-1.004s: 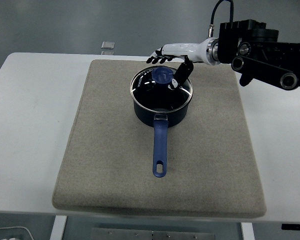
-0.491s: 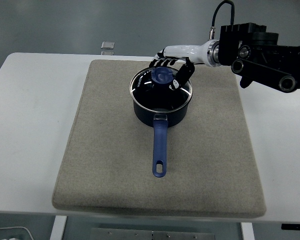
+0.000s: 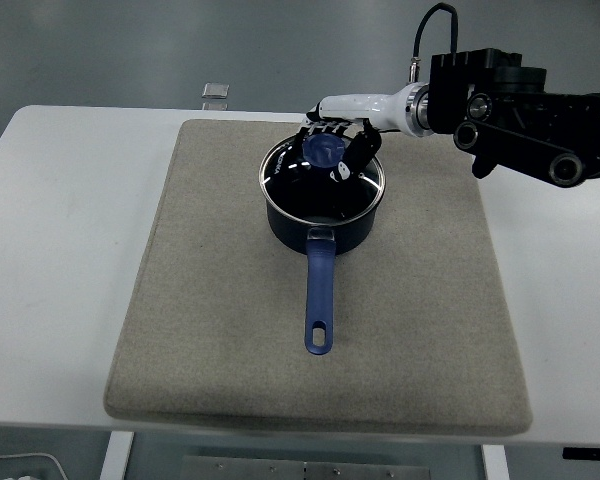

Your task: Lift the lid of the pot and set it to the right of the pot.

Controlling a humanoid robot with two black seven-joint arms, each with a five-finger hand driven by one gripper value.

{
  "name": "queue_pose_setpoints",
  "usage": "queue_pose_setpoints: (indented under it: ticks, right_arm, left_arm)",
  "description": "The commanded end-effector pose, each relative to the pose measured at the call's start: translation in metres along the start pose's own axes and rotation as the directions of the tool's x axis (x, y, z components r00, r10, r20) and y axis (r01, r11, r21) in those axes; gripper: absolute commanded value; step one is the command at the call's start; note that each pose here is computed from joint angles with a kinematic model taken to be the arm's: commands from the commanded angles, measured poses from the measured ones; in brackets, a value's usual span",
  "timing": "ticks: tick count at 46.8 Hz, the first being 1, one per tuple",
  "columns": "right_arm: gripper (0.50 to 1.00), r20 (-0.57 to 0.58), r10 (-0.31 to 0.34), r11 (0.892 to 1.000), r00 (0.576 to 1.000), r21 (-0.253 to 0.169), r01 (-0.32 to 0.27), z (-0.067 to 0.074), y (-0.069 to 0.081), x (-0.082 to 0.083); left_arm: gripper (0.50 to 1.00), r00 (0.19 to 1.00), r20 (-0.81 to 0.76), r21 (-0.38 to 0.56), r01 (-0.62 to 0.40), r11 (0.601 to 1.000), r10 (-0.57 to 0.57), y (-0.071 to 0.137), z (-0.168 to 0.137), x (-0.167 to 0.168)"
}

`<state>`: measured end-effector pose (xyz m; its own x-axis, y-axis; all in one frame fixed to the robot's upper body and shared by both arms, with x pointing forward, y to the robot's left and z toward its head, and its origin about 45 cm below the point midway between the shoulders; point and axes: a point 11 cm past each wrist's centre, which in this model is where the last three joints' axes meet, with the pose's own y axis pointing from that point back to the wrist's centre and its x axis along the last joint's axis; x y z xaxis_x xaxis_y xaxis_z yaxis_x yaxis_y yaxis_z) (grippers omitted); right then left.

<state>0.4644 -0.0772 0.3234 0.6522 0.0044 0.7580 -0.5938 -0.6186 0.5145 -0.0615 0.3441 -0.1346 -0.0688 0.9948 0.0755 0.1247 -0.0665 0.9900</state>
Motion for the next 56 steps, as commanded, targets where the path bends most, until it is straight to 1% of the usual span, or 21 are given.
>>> queue_pose_setpoints:
  ticks: [1,6,9,15,22,26,30,36,41,43,46,49,54,56]
  right_arm:
    - [0.736,-0.002,0.000,1.000,1.000,0.000,0.000,-0.001,0.000,0.001]
    - [0.693,-0.004,-0.001,1.000,1.000,0.001,0.001,-0.001,0.001,0.002]
    - [0.682,-0.003,-0.002,1.000,1.000,0.002,0.002,-0.002,0.001,0.002]
    - [0.644,-0.003,-0.002,1.000,1.000,0.000,0.002,-0.001,0.002,0.003]
    - [0.543,-0.006,-0.002,1.000,1.000,0.001,0.002,-0.002,0.002,0.004]
    - [0.511,-0.010,0.005,1.000,1.000,-0.001,-0.005,-0.002,0.004,0.008]
    - [0.500,-0.009,0.010,1.000,1.000,-0.001,-0.010,-0.002,0.005,0.011]
    - [0.500,-0.007,0.020,1.000,1.000,0.001,-0.019,-0.002,0.007,0.014]
    - [0.500,-0.003,0.032,0.999,0.999,-0.008,-0.032,0.001,0.010,0.019]
    - [0.500,-0.002,0.048,0.999,0.999,-0.017,-0.048,0.005,0.013,0.026]
    - [0.500,0.010,0.080,0.995,0.997,-0.053,-0.079,0.021,0.022,0.038]
    - [0.500,0.026,0.096,0.993,0.995,-0.072,-0.094,0.031,0.029,0.045]
    - [0.500,0.030,0.104,0.991,0.994,-0.085,-0.101,0.036,0.032,0.049]
    - [0.500,0.032,0.111,0.990,0.993,-0.095,-0.107,0.040,0.034,0.051]
  left_arm:
    - [1.000,1.000,0.001,0.000,0.000,1.000,0.000,0.000,0.000,0.000]
    - [1.000,1.000,0.001,-0.001,0.000,1.000,0.000,0.000,0.000,0.000]
    - [1.000,1.000,0.001,-0.001,0.000,1.000,0.000,0.000,0.000,0.000]
    - [1.000,1.000,-0.001,-0.001,0.000,1.000,0.000,0.000,0.000,0.000]
    - [1.000,1.000,-0.001,0.000,0.000,1.000,0.000,0.000,0.000,0.000]
    - [1.000,1.000,-0.001,0.000,0.000,1.000,0.000,0.000,0.000,0.000]
    - [1.000,1.000,-0.001,0.000,0.000,1.000,0.000,0.000,0.000,0.000]
    - [1.000,1.000,0.001,0.000,0.000,1.000,0.000,0.000,0.000,0.000]
    - [1.000,1.000,0.001,-0.001,0.000,1.000,0.000,0.000,0.000,0.000]
    - [1.000,1.000,0.001,0.000,0.000,1.000,0.000,0.000,0.000,0.000]
    - [1.000,1.000,-0.001,0.000,0.000,1.000,0.000,0.000,0.000,0.000]
    - [1.000,1.000,0.001,0.000,0.000,1.000,0.000,0.000,0.000,0.000]
    - [1.000,1.000,0.001,0.000,0.000,1.000,0.000,0.000,0.000,0.000]
    - [1.000,1.000,-0.001,0.000,0.000,1.000,0.000,0.000,0.000,0.000]
